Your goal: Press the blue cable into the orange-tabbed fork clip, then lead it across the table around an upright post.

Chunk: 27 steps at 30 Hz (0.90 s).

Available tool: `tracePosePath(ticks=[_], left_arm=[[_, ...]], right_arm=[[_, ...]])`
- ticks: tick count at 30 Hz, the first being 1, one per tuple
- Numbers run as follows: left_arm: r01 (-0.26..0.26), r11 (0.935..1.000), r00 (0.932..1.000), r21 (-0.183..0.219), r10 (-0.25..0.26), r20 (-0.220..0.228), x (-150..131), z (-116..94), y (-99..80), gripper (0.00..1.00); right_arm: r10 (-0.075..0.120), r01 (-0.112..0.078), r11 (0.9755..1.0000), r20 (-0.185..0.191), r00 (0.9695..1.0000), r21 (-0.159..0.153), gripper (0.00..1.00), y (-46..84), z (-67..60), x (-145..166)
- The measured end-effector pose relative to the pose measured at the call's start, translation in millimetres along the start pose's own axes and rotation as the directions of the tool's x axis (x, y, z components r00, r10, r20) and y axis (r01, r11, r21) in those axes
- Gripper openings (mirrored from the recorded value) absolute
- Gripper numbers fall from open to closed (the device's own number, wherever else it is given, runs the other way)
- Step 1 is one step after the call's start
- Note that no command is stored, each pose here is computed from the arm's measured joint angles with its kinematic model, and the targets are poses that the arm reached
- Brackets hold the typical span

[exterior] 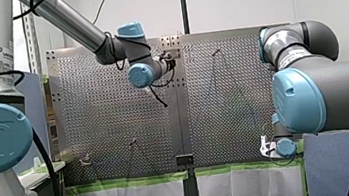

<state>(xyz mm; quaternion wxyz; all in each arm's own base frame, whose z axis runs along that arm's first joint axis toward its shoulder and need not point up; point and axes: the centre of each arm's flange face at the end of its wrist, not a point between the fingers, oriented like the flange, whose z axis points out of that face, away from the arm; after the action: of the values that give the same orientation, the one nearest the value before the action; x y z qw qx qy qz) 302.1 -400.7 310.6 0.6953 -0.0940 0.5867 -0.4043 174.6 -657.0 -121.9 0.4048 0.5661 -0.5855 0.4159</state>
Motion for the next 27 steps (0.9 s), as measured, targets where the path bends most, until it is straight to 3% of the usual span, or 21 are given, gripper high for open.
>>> tracePosePath(ticks=[9,16,19,22,25,27], left_arm=[[0.004,0.9996,0.9998,-0.027,-0.003,0.020,7,-20,25.5,1.00],[-0.037,0.9944,0.9987,-0.099,0.040,0.032,13,-39,52.7,1.00],[-0.078,0.9865,0.9968,-0.144,0.080,0.007,18,-51,66.9,1.00],[-0.125,0.9739,0.9922,-0.189,0.122,-0.024,24,-63,80.7,1.00],[-0.169,0.9589,0.9854,-0.228,0.161,-0.055,26,-75,92.2,1.00],[-0.207,0.9455,0.9777,-0.251,0.191,-0.088,28,-86,100.4,1.00]], right_arm=[[-0.002,0.002,1.0000,0.005,1.0000,0.001,0.00,-0.6,0.0,0],[-0.002,0.002,1.0000,0.005,1.0000,0.001,0.00,-1.1,-0.1,0],[-0.003,0.003,1.0000,0.005,1.0000,0.003,0.00,-2.2,-0.3,0],[-0.003,0.003,1.0000,0.005,1.0000,0.004,0.00,-3.2,-0.5,0],[-0.004,0.004,1.0000,0.006,1.0000,0.005,0.00,-3.7,-0.6,0],[-0.004,0.004,1.0000,0.007,1.0000,0.005,0.00,-4.0,-0.8,0]])
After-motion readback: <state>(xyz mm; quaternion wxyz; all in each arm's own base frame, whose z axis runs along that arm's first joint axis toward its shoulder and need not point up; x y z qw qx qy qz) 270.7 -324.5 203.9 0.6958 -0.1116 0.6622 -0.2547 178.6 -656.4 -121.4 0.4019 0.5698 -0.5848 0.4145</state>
